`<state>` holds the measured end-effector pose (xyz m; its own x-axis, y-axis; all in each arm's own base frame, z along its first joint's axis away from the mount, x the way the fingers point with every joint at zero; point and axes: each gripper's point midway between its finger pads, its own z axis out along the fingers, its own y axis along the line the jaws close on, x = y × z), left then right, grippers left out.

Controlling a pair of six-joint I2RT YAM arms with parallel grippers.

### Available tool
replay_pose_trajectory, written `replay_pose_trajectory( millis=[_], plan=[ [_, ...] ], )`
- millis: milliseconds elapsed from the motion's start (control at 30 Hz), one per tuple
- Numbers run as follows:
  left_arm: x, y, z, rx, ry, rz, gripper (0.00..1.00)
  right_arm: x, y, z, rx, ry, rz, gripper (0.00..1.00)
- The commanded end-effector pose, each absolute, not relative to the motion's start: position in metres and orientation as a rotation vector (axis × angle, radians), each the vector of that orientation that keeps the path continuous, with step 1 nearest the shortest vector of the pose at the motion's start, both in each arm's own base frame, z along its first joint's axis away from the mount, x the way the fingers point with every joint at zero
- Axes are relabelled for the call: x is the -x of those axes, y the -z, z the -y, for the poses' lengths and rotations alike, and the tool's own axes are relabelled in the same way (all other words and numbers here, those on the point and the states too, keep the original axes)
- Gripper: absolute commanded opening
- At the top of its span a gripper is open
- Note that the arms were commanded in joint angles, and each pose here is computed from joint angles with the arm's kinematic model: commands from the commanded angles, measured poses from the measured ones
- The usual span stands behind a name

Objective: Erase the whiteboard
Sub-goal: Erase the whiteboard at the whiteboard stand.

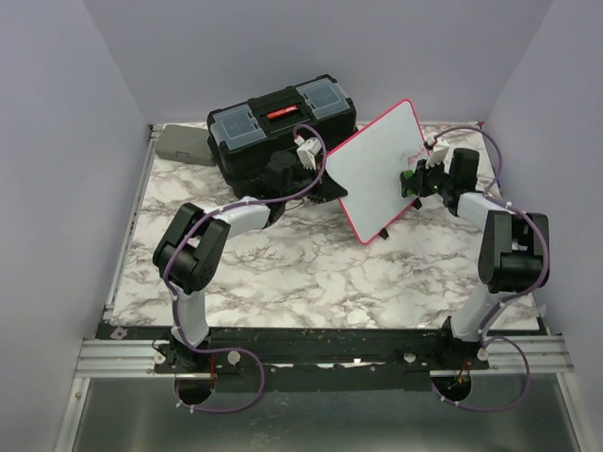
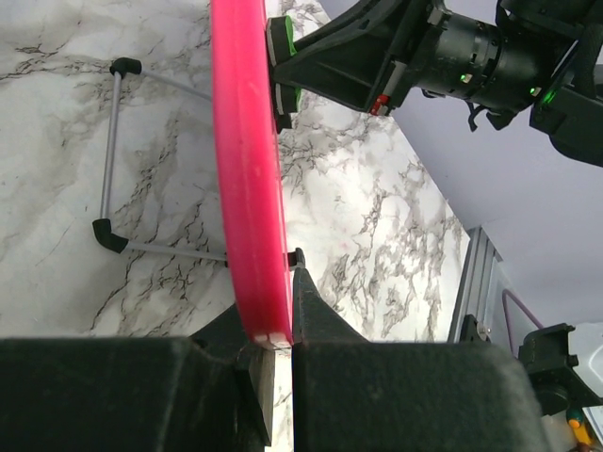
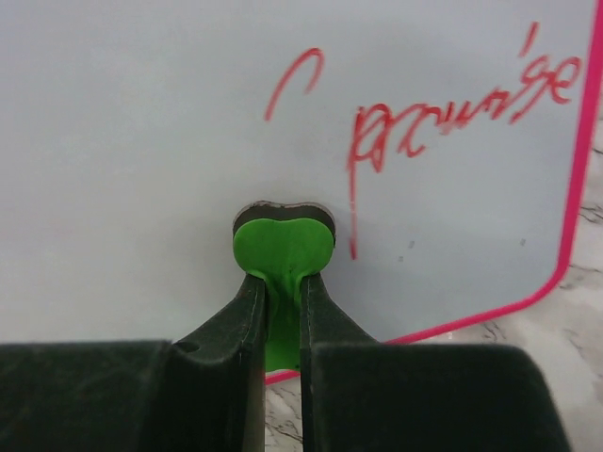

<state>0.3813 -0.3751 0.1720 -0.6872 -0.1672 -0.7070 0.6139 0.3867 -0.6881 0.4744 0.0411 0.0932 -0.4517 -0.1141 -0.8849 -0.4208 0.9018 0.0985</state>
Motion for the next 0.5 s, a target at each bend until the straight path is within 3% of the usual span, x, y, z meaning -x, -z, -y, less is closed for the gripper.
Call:
replay_pose_trajectory(
  millis=[0, 300, 467],
  plan=[
    [-0.343, -0.167, 0.392, -0.521, 1.537, -1.963, 0.0, -0.44, -0.096, -0.103, 0.576, -0.702, -1.982, 0.01],
    [-0.342, -0.167, 0.393, -0.53, 1.545, -1.963, 0.0, -0.499, -0.13, -0.025, -0.031, -0.26, -1.94, 0.01],
    [-0.344, -0.168, 0.394, -0.53, 1.547, -1.961, 0.0, -0.493, -0.127, -0.052, 0.067, -0.422, -1.972, 0.01]
  ],
)
